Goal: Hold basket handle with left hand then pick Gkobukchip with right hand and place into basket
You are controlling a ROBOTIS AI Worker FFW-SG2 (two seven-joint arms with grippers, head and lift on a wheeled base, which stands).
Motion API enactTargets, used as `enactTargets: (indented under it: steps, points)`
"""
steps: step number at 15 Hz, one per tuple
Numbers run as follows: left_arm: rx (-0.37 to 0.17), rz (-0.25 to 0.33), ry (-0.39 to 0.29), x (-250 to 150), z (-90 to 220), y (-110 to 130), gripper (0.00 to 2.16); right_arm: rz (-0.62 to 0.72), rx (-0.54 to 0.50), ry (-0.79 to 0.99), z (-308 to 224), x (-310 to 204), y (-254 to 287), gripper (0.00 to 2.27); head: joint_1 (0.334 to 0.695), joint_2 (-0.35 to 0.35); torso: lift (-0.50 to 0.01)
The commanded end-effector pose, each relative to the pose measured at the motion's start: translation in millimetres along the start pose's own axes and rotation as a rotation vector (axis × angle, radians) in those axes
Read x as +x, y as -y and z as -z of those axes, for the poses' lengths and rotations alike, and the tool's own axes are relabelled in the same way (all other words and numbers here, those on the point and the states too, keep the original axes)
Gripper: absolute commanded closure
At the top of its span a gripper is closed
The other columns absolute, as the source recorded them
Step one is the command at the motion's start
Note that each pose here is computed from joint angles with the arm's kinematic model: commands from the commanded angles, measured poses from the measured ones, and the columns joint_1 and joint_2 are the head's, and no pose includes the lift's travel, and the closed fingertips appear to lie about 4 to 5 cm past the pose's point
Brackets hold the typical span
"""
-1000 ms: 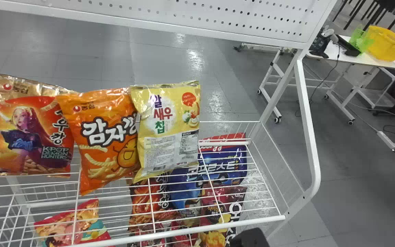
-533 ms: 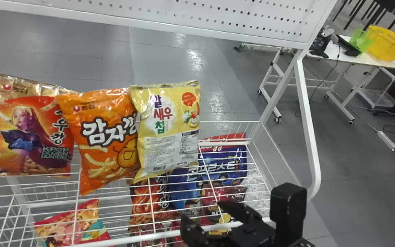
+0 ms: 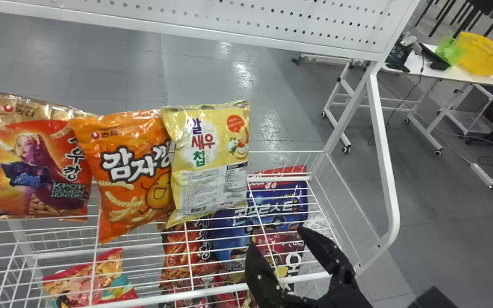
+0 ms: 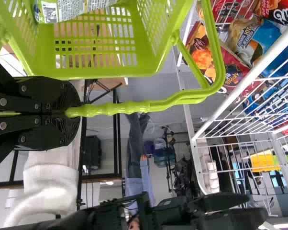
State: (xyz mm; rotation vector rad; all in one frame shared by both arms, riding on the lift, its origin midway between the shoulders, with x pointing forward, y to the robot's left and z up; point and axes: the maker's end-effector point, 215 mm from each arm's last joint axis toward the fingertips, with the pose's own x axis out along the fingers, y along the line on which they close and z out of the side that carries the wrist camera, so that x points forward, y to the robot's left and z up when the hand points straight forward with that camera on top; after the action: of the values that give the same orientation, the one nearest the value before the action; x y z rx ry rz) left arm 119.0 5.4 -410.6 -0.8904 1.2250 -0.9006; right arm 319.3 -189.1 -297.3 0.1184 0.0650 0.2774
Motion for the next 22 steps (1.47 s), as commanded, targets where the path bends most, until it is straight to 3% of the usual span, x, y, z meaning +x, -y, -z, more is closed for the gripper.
enactTargets:
  steps: [1, 7, 22]
  points:
    - [-0.003, 0.005, 0.000, 1, 0, 1, 1.45, 0.014, -0.003, 0.048, -9, -15, 1, 0.08, 0.695, -0.350, -0.032]
    - [-0.028, 0.027, -0.006, 2, 5, 0, 1.45, 0.098, 0.005, 0.054, -9, -33, 13, 0.07, 0.695, -0.350, -0.032]
    - [-0.016, 0.027, 0.001, -1, 3, 4, 1.45, 0.142, -0.013, 0.040, -4, -41, 16, 0.08, 0.695, -0.350, -0.032]
